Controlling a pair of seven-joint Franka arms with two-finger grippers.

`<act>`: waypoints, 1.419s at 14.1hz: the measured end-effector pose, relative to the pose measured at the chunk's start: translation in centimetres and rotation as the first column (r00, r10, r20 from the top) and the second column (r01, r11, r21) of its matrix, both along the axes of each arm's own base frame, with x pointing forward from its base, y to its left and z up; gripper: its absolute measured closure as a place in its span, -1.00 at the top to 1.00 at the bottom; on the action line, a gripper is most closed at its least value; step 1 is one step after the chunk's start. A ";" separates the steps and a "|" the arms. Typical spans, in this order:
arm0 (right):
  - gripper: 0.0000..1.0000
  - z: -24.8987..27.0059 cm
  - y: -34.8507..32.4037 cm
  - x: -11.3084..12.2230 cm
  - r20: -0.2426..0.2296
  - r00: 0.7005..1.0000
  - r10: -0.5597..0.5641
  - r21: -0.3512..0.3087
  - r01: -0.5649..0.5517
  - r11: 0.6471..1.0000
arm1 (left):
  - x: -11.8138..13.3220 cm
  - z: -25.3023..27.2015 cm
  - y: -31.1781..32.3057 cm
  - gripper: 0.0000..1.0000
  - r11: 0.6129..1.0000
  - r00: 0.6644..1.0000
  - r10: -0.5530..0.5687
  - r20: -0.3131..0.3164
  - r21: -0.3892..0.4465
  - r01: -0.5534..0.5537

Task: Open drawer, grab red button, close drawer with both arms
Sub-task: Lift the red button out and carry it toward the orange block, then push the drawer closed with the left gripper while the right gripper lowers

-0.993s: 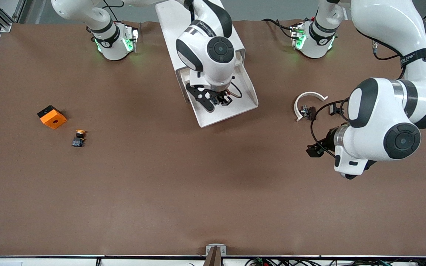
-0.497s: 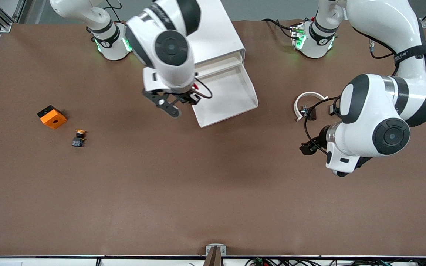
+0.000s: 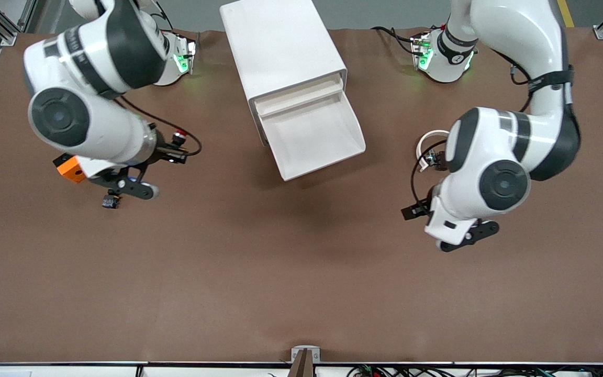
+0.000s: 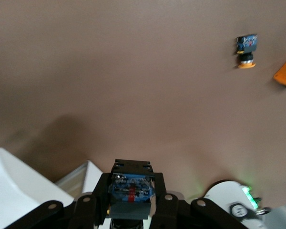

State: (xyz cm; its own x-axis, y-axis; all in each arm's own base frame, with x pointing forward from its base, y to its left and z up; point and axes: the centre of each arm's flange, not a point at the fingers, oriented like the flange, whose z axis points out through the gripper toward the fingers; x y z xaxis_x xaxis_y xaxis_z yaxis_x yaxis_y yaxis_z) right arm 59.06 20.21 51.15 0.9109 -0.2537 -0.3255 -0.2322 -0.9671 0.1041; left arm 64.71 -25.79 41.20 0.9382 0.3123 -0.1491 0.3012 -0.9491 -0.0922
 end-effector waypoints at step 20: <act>-0.18 -24.2 -22.3 0.3 0.254 0.921 0.294 -0.021 -0.299 0.954 | -16.3 -11.8 -14.4 1.00 0.991 0.996 -0.094 -0.001 -0.093 0.094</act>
